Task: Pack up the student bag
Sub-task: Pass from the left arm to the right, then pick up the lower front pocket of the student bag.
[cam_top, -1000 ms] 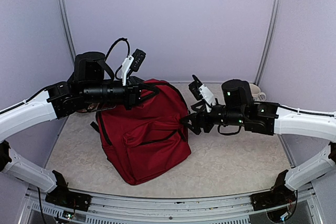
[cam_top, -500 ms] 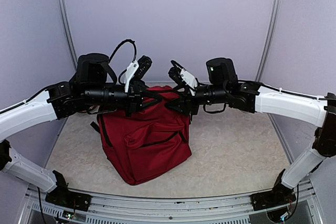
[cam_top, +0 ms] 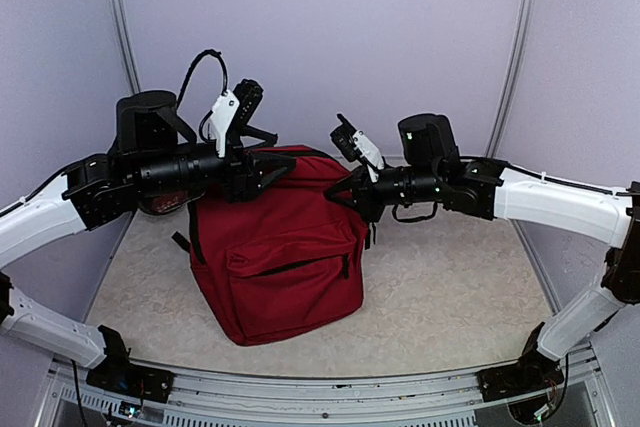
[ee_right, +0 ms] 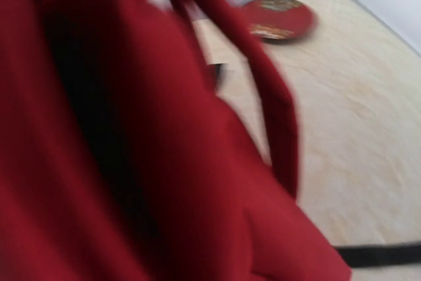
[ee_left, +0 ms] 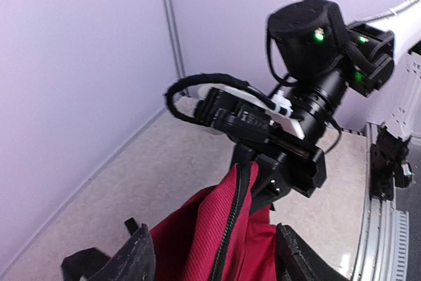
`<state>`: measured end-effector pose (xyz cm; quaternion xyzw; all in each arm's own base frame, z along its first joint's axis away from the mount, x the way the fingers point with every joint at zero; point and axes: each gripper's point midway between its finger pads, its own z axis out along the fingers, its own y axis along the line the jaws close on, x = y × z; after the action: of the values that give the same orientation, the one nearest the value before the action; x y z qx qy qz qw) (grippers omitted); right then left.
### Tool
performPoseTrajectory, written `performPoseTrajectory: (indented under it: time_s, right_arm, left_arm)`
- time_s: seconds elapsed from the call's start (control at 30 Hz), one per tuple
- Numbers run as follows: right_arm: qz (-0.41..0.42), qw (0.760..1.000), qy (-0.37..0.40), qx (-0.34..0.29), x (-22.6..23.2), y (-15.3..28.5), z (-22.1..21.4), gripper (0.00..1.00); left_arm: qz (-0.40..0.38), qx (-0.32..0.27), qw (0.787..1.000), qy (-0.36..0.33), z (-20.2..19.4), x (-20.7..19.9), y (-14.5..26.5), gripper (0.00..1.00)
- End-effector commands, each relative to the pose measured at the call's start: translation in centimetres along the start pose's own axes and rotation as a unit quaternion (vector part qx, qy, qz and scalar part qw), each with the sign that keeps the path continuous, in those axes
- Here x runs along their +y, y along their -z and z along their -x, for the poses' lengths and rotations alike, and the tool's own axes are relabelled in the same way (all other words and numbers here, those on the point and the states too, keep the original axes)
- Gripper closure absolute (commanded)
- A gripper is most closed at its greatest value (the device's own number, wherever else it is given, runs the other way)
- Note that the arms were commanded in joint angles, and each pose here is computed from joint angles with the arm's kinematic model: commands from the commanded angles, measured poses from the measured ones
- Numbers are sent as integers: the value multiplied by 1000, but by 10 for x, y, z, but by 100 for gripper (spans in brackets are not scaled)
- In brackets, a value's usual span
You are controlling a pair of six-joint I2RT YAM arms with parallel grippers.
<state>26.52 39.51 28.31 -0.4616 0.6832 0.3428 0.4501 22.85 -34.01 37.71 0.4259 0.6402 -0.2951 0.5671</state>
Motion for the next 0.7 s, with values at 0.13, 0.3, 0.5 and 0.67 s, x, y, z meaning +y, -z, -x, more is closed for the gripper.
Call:
performPoseTrajectory:
  time_s: [0.13,0.3,0.5,0.67]
  right_arm:
    - [-172,957,-134,-193,-53,70,75,100]
    - [-207,938,-163,-226,-63,86,77,100]
    - [-202,939,-181,-213,-65,74,64,100]
    - [-201,939,-182,-212,-65,70,60,100]
  left_arm:
    - [143,-82,986,2,66,36,64,33]
    - [123,-77,989,-16,58,0,62,26]
    - [39,17,999,25,-19,-56,2,39]
    - [-82,43,991,97,-66,-103,-34,59]
